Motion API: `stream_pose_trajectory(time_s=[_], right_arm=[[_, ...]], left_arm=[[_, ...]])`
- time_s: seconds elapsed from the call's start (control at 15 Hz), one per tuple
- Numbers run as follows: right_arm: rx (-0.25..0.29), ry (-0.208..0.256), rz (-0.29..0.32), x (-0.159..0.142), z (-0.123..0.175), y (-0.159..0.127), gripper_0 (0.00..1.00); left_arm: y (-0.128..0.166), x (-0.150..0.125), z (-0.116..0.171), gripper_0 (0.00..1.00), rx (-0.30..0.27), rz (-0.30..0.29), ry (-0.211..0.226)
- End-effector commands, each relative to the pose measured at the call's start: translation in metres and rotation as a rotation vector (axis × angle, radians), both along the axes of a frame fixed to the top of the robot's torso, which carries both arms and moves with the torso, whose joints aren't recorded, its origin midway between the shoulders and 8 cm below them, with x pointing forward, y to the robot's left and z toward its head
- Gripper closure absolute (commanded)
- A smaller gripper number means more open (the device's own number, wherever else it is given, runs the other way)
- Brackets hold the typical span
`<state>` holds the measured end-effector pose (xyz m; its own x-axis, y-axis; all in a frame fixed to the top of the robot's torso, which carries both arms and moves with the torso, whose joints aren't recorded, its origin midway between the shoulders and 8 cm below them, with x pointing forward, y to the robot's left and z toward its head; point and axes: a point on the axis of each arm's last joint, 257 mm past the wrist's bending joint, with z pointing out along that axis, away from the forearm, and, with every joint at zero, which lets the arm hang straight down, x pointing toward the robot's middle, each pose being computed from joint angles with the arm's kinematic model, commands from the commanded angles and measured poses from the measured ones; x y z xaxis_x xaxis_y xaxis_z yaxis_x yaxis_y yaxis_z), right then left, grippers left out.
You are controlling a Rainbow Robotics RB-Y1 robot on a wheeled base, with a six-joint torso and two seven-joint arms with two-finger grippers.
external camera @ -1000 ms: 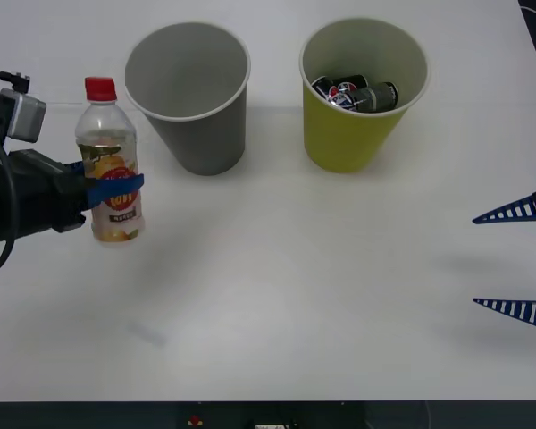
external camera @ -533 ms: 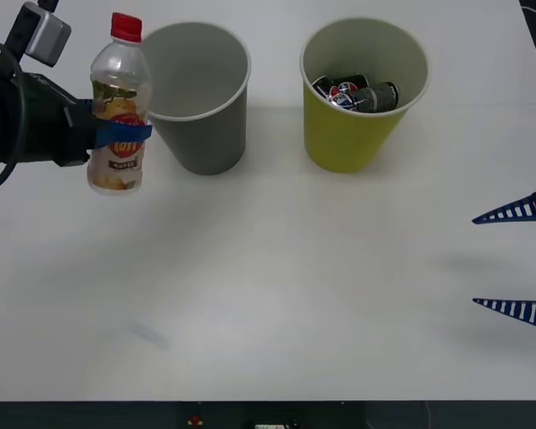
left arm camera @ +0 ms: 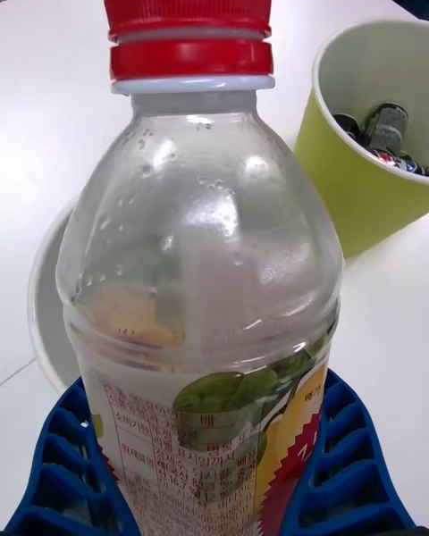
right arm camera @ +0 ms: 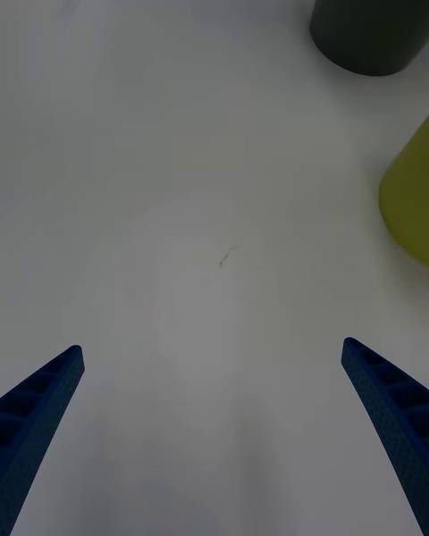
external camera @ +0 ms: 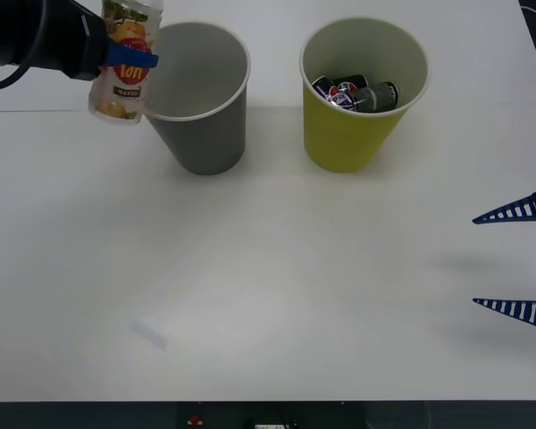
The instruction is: Put the can into the green bin and the plastic bottle into the gray bin
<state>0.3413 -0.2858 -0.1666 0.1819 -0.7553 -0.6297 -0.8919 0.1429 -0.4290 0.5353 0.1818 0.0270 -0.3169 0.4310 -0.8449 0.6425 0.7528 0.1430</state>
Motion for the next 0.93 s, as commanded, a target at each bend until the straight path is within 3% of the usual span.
stream_pose_trajectory(time_s=[0.07, 0.53, 0.8, 0.87, 0.93], right_arm=[[0.000, 0.000, 0.000, 0.000, 0.000, 0.000, 0.00], [0.000, 0.000, 0.000, 0.000, 0.000, 0.000, 0.00], [0.000, 0.000, 0.000, 0.000, 0.000, 0.000, 0.00], [0.000, 0.000, 0.000, 0.000, 0.000, 0.000, 0.00], [0.000, 0.000, 0.000, 0.000, 0.000, 0.000, 0.00]], left_arm=[[-0.004, 0.020, 0.005, 1.00, 0.022, 0.016, 0.019], [-0.022, 0.053, -0.005, 1.00, 0.047, 0.042, 0.087], [-0.032, 0.058, -0.009, 1.00, 0.049, 0.038, 0.093], [-0.035, 0.057, -0.010, 0.66, 0.046, 0.033, 0.093], [-0.038, 0.057, -0.010, 0.14, 0.043, 0.029, 0.095]])
